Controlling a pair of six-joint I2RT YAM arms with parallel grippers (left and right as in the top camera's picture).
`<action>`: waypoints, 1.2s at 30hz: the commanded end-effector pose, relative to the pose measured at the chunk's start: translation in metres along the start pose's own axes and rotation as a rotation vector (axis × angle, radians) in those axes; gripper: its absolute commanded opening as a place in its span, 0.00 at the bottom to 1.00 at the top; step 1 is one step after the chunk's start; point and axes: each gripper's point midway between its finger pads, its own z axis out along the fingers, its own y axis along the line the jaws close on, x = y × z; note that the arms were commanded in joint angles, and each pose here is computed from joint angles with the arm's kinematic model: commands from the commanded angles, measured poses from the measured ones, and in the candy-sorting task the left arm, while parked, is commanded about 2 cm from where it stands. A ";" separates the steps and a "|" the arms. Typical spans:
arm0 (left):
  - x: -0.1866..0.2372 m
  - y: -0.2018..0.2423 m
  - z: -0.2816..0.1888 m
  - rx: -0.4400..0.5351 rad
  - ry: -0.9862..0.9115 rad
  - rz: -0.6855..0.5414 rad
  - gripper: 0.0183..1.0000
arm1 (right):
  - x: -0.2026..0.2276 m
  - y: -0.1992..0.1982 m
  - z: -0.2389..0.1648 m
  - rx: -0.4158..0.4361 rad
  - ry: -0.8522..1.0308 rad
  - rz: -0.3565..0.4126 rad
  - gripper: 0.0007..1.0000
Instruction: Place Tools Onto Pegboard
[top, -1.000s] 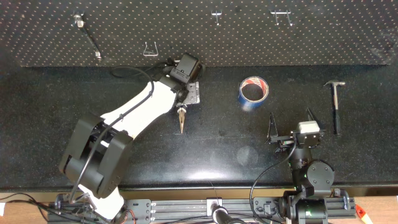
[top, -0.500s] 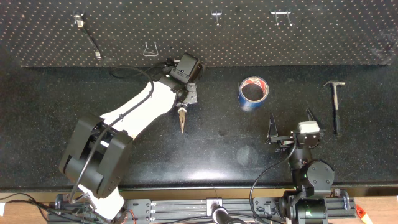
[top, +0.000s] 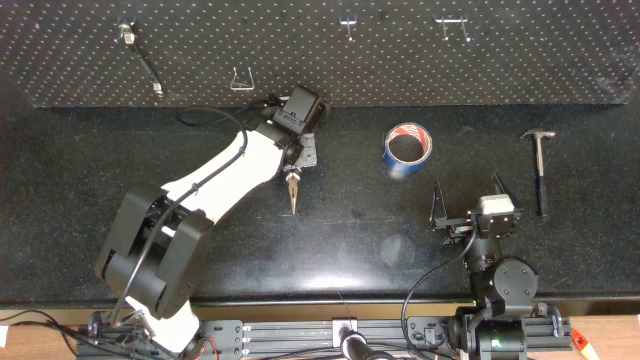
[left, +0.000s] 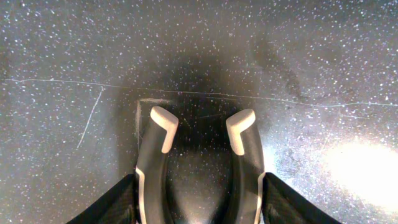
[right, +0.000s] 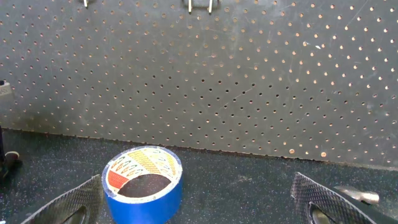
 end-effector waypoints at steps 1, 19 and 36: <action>0.004 0.000 0.007 -0.008 0.017 -0.007 0.22 | 0.001 0.004 0.000 -0.019 -0.002 -0.011 0.98; -0.106 0.090 -0.207 -0.138 -0.632 -0.026 0.01 | 0.001 0.004 0.000 -0.019 -0.002 -0.011 0.98; -0.231 0.060 -0.209 0.021 -1.058 -0.018 0.01 | 0.001 0.004 0.000 -0.019 -0.002 -0.011 0.98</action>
